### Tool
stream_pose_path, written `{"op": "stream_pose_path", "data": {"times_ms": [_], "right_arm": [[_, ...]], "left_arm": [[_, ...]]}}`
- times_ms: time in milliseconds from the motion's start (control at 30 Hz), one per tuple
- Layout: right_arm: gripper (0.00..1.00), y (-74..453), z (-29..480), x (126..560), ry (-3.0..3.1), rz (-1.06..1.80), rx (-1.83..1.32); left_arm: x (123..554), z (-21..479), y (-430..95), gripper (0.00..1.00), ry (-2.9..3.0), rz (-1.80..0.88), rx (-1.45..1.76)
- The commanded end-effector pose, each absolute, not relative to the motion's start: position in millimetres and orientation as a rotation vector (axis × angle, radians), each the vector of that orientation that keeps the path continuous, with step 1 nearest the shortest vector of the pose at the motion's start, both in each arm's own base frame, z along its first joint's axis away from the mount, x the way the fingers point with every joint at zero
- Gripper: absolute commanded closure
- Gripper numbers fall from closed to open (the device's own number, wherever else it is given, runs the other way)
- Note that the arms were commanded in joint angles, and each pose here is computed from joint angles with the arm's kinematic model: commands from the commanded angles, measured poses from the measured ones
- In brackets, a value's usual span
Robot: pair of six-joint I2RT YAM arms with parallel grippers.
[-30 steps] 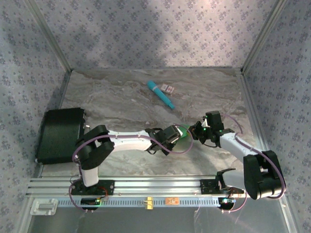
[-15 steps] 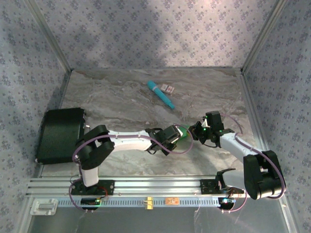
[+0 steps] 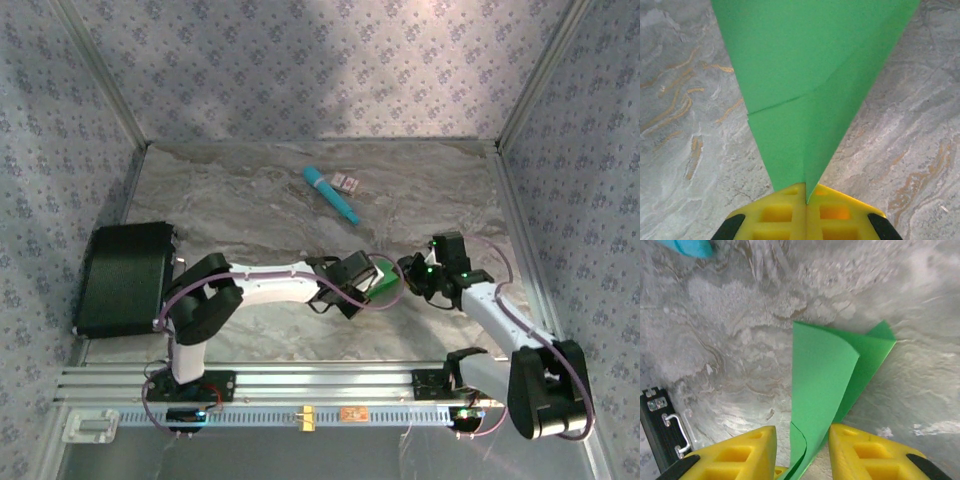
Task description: Fold a paper plane with a square sheet of paper (pick it up from the middle)
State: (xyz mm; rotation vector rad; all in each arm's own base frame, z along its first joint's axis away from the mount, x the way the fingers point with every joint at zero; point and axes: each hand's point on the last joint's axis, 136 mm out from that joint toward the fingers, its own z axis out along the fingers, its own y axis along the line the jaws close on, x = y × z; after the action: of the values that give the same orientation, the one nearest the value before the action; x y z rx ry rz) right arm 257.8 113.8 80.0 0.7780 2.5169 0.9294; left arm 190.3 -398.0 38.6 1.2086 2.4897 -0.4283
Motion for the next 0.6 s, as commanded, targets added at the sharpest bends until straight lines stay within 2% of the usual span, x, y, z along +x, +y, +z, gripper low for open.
{"op": "stream_pose_path", "data": {"times_ms": [0,267,567], "right_arm": [[0.64,97,71,244,2.538,0.855,0.834],[0.64,85,62,235,2.538,0.834,0.914],[0.64,94,64,239,2.55,0.901,0.847]], "left_arm": [[183,35,-403,1.0,2.562,-0.515,1.222],[184,23,-402,1.0,2.641,-0.502,1.204],[182,24,-397,1.0,2.713,-0.527,1.104]]}}
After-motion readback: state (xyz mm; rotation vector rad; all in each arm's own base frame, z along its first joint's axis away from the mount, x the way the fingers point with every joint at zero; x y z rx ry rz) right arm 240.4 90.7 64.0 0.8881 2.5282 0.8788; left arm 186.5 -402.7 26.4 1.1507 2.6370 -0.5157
